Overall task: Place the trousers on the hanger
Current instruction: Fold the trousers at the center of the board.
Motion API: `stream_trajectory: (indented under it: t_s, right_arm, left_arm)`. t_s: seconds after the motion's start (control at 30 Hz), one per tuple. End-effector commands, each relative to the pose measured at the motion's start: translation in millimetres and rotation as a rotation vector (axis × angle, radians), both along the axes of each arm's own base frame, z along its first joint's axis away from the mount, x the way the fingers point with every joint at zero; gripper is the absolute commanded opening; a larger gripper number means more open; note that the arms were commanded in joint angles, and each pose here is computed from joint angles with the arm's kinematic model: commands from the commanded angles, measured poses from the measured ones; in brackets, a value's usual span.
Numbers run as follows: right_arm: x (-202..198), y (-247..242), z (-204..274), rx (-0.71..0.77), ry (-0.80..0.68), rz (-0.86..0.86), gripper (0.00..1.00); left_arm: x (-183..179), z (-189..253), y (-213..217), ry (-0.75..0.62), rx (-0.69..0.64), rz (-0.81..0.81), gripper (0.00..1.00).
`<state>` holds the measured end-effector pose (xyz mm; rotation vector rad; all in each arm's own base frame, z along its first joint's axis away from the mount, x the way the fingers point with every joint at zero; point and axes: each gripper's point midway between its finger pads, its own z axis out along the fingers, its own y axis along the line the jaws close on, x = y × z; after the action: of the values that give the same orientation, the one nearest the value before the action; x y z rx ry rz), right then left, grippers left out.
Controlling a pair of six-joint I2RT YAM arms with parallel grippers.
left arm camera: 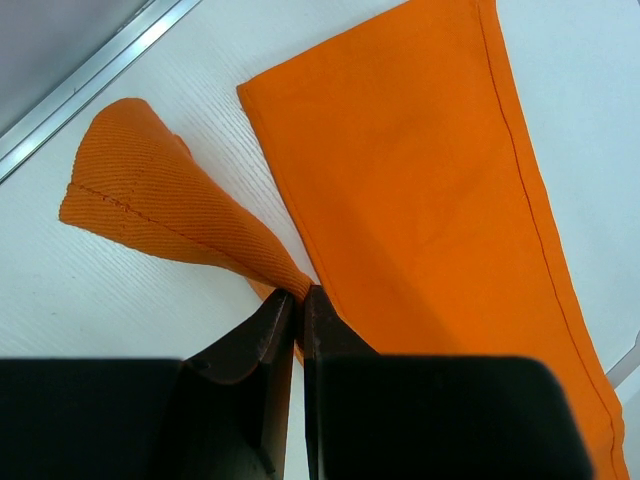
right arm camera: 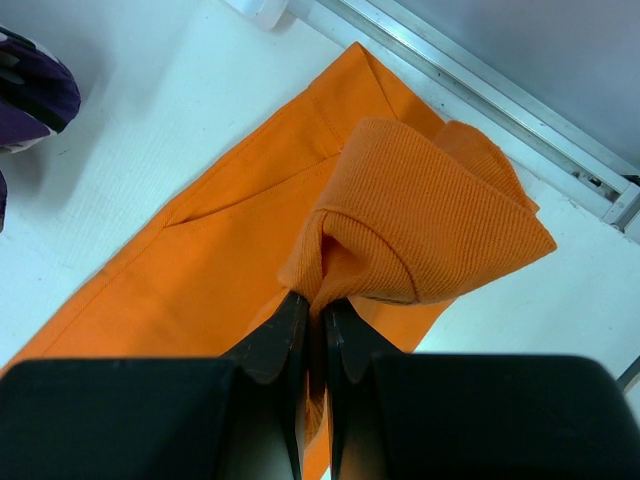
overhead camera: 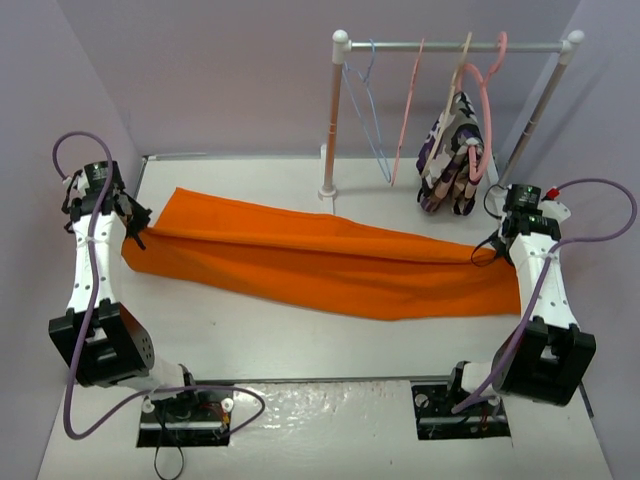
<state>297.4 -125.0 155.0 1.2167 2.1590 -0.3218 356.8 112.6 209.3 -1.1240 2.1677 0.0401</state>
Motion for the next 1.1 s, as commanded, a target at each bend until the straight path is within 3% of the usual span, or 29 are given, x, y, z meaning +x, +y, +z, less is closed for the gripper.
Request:
stream_trajectory:
  t_s: [0.0,0.23,0.53,1.07]
  right_arm:
    - [7,-57,49,-0.188,-0.124,-0.181,0.00]
    - [3,-57,57,-0.170,-0.156,-0.163,0.00]
    - [-18,-60,67,-0.213,-0.175,-0.204,0.00]
    - [1,-73,72,-0.196,-0.186,-0.228,0.00]
  left_arm:
    - [11,80,60,-0.195,0.241,0.177,0.00]
    - [4,105,60,-0.221,0.261,0.190,0.00]
    - [-20,111,75,-0.147,0.346,0.259,0.00]
    - [20,94,73,-0.163,0.325,0.188,0.00]
